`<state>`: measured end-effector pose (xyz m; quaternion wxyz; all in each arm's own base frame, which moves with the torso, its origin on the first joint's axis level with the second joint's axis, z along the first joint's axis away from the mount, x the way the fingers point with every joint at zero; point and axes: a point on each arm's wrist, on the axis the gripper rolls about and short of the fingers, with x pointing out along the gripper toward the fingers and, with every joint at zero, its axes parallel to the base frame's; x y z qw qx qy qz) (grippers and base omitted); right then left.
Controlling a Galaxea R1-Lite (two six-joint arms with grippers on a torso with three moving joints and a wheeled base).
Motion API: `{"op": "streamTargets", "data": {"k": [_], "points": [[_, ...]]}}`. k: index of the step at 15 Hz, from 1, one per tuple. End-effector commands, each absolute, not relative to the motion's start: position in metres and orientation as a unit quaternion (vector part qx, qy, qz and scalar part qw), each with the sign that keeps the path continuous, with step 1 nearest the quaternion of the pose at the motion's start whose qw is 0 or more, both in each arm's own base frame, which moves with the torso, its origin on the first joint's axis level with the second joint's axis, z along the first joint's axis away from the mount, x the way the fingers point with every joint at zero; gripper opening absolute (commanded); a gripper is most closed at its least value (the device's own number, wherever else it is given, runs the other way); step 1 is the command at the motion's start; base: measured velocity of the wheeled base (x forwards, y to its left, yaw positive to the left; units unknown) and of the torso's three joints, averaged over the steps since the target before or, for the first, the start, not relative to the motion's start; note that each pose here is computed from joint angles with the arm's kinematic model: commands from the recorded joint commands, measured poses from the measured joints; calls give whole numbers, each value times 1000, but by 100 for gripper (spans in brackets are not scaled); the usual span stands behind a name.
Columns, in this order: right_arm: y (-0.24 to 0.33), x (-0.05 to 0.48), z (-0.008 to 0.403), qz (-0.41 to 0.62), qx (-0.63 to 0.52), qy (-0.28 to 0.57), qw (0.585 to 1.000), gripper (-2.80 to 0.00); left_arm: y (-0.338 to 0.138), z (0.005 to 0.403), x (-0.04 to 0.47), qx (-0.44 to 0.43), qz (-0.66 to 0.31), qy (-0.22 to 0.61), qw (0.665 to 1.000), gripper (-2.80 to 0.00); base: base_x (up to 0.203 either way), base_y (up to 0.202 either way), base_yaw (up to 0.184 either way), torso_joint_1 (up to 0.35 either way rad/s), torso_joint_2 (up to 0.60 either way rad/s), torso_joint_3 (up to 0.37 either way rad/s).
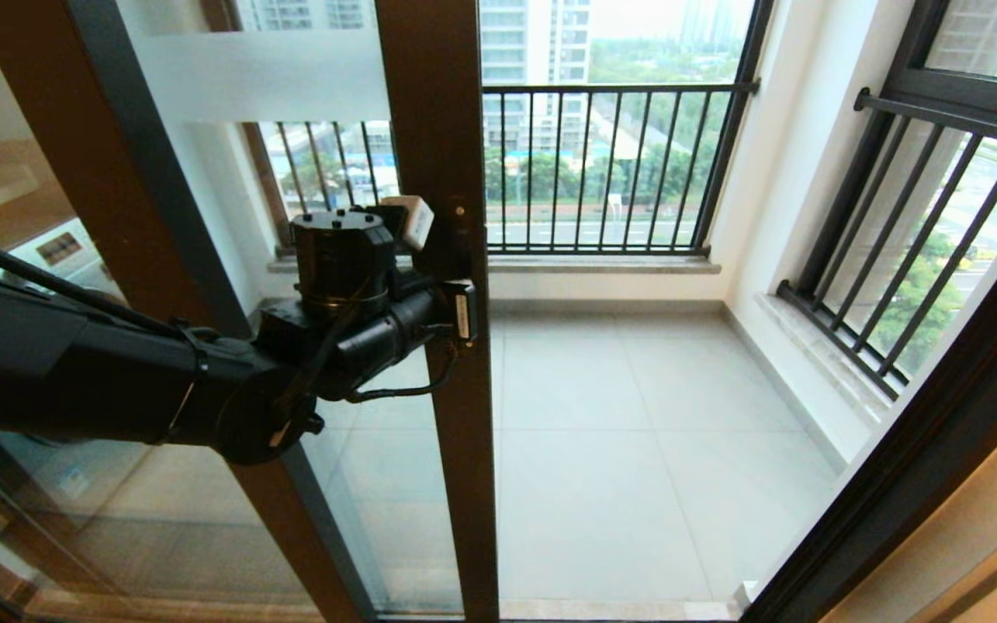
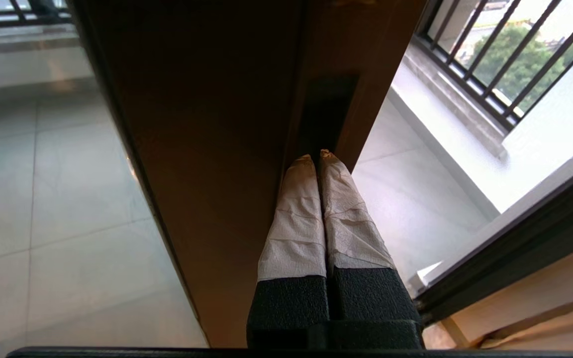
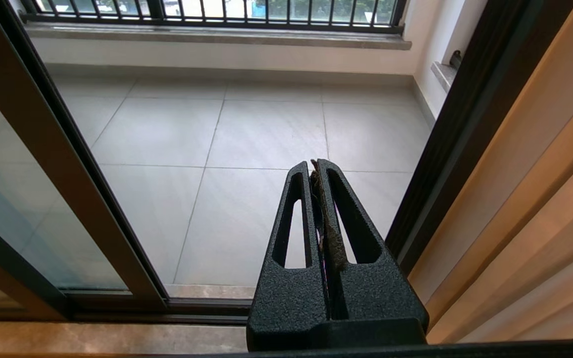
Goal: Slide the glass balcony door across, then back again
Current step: Close the slid door
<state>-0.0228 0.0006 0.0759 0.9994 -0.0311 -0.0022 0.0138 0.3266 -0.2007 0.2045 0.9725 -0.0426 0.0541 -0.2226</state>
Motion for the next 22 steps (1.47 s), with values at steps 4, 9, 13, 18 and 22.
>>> {"op": "streamTargets", "data": {"k": [4, 9, 13, 18, 22], "points": [[1, -23, 76, 14, -31, -3, 999, -280, -204, 203, 332, -44, -221, 53, 973, -280, 0, 0, 0, 0, 0, 0], [1, -23, 76, 14, -31, -3, 999, -280, -205, 203, 333, -44, -221, 52, 973, -280, 0, 0, 0, 0, 0, 0], [1, -23, 76, 14, -31, -3, 999, -280, -205, 203, 333, -44, -223, 52, 972, -280, 0, 0, 0, 0, 0, 0], [1, -23, 76, 14, -31, -3, 999, -280, -210, 207, 332, -46, -231, 44, 971, -280, 0, 0, 0, 0, 0, 0], [1, -23, 76, 15, -31, -3, 999, -280, -218, 208, 327, -46, -243, 43, 968, -280, 0, 0, 0, 0, 0, 0]]}}
